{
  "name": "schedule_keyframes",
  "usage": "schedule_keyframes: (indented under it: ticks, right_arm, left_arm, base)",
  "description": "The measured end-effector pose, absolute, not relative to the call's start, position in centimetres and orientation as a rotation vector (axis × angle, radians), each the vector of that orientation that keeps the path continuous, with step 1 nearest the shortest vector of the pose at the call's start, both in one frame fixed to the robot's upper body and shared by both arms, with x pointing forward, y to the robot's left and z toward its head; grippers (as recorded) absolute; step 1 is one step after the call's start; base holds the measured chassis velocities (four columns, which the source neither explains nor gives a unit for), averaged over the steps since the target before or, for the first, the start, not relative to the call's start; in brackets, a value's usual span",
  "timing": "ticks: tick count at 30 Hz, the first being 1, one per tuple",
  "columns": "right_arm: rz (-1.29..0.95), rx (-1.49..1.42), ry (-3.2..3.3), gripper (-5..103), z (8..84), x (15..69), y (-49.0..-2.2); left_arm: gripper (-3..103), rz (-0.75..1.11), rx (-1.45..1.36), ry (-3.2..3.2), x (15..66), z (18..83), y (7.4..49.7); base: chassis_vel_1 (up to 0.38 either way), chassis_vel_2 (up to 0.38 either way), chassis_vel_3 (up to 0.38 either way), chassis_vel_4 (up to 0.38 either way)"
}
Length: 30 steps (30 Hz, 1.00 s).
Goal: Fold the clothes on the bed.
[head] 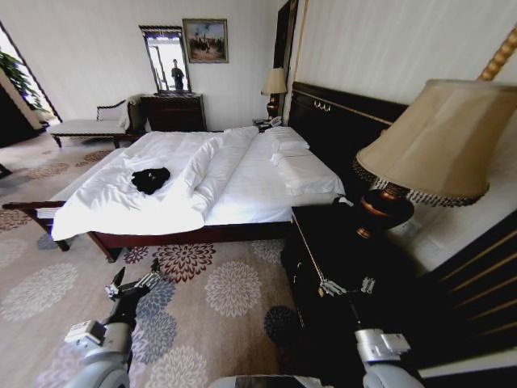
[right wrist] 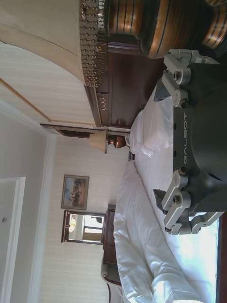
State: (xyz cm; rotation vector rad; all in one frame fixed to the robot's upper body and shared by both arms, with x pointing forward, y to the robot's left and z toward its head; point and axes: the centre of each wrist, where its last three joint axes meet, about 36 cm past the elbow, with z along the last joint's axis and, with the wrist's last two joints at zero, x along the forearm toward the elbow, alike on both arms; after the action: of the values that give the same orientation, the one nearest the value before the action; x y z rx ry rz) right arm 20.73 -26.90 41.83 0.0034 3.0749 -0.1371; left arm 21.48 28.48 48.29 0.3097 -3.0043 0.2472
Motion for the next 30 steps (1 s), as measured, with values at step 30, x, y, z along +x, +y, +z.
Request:
schedule_keyframes:
  ticks: [30]
  right_arm:
    - [-0.135, 0.006, 3.076, 100, 41.33, 20.70, -26.71]
  left_arm:
    - [100, 0.240, 0.317, -3.019, 21.68, 48.34, 28.54]
  base:
    - [-0.136, 0.122, 0.128, -0.122]
